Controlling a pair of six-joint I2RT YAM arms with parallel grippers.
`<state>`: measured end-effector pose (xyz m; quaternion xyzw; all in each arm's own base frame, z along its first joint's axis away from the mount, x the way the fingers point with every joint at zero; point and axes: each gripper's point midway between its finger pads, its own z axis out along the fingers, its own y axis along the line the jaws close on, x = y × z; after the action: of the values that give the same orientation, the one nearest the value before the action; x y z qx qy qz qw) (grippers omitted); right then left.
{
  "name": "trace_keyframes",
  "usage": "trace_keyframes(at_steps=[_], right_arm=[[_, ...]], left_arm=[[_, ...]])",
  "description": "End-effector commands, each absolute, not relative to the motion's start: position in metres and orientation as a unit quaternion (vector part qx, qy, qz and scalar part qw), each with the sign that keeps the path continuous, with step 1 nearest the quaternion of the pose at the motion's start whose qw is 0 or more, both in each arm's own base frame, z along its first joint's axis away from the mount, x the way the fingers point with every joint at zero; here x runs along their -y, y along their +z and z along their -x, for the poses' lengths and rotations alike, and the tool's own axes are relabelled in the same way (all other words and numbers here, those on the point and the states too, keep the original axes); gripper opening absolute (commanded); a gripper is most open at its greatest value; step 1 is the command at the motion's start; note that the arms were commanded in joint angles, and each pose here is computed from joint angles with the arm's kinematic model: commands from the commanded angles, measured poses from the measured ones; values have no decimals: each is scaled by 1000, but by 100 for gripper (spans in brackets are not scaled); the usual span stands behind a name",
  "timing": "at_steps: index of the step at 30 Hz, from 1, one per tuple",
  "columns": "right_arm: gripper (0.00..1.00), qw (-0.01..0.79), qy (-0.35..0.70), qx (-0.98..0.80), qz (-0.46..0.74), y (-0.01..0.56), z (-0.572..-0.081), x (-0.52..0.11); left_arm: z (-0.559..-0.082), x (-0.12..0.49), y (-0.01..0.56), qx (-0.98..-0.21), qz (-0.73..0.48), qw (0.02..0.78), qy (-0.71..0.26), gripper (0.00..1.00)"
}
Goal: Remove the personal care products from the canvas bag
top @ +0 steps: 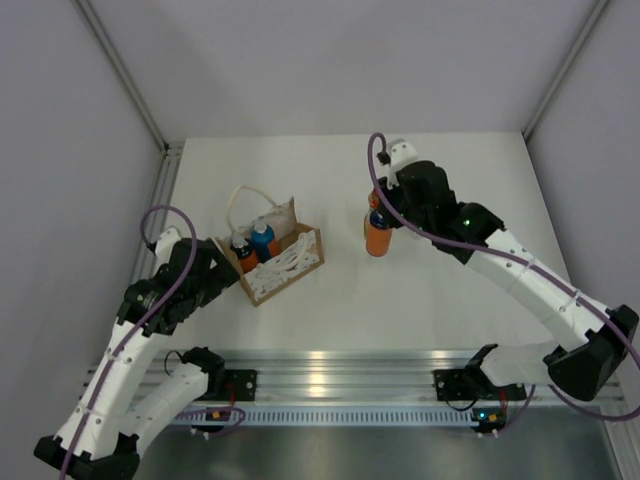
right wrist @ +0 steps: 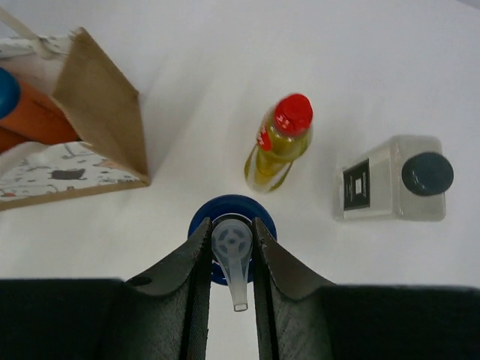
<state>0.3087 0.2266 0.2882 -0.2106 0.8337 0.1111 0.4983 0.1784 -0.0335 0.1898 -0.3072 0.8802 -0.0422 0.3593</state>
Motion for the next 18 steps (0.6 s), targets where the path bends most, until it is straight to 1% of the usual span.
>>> trace_keyframes(at_steps=[1, 2, 3, 5, 6, 8, 13, 18], right_arm=[[0, 611, 146, -772, 103, 338, -328, -207], [0, 611, 138, -774, 96, 330, -330, -201], [0, 600, 128, -785, 92, 306, -330, -195], [0, 610, 126, -779, 76, 299, -333, -185], [0, 599, 117, -789, 74, 279, -332, -180], [0, 595, 105, -795, 62, 261, -333, -168], [0, 584, 94, -805, 57, 238, -331, -156], [0, 571, 100, -812, 68, 225, -327, -157]], left_arm=[[-189, 40, 194, -877, 301, 371, -59, 98], [-189, 41, 194, -877, 301, 369, -59, 98], [-190, 41, 194, -878, 300, 369, -59, 98], [-191, 44, 195, -880, 295, 368, -64, 98], [-192, 45, 195, -880, 293, 367, -65, 98], [-194, 49, 196, -881, 291, 365, -74, 98], [-200, 57, 200, -880, 289, 365, -90, 98], [-206, 61, 199, -882, 286, 364, -93, 98]])
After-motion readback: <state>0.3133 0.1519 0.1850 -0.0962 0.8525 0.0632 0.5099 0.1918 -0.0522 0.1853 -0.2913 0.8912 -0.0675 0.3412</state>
